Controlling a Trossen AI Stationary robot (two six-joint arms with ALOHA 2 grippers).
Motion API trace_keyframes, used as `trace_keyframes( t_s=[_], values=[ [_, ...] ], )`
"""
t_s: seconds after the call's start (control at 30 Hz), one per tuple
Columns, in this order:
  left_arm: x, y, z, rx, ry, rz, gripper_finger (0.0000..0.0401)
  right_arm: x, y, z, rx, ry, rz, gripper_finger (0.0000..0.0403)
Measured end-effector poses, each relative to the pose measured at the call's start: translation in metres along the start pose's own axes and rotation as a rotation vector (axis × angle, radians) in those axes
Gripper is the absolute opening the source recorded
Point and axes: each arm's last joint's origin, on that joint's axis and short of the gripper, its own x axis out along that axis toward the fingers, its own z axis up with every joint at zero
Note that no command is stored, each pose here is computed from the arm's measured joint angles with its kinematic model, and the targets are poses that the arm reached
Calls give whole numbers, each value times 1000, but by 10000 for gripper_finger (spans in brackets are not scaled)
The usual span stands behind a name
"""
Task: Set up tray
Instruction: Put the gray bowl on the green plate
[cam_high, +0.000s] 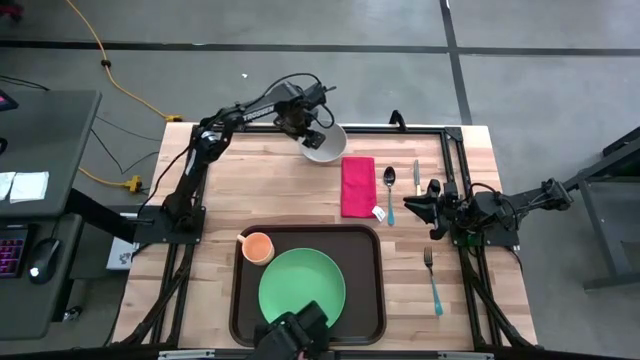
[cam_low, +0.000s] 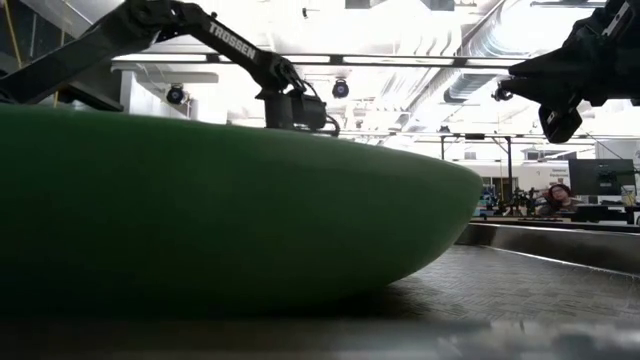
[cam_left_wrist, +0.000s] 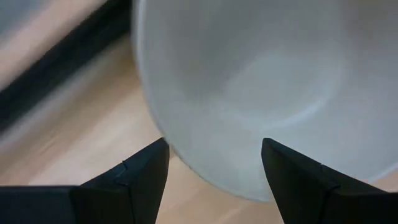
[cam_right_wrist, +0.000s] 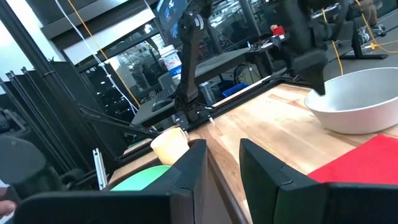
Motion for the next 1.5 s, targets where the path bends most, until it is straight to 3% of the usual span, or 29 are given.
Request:
trace_keyframes(
  t_s=[1.5],
  values=[
    [7, -4, 4, 7, -20, -21, 282, 0, 1, 0, 1, 7, 22, 74]
  ],
)
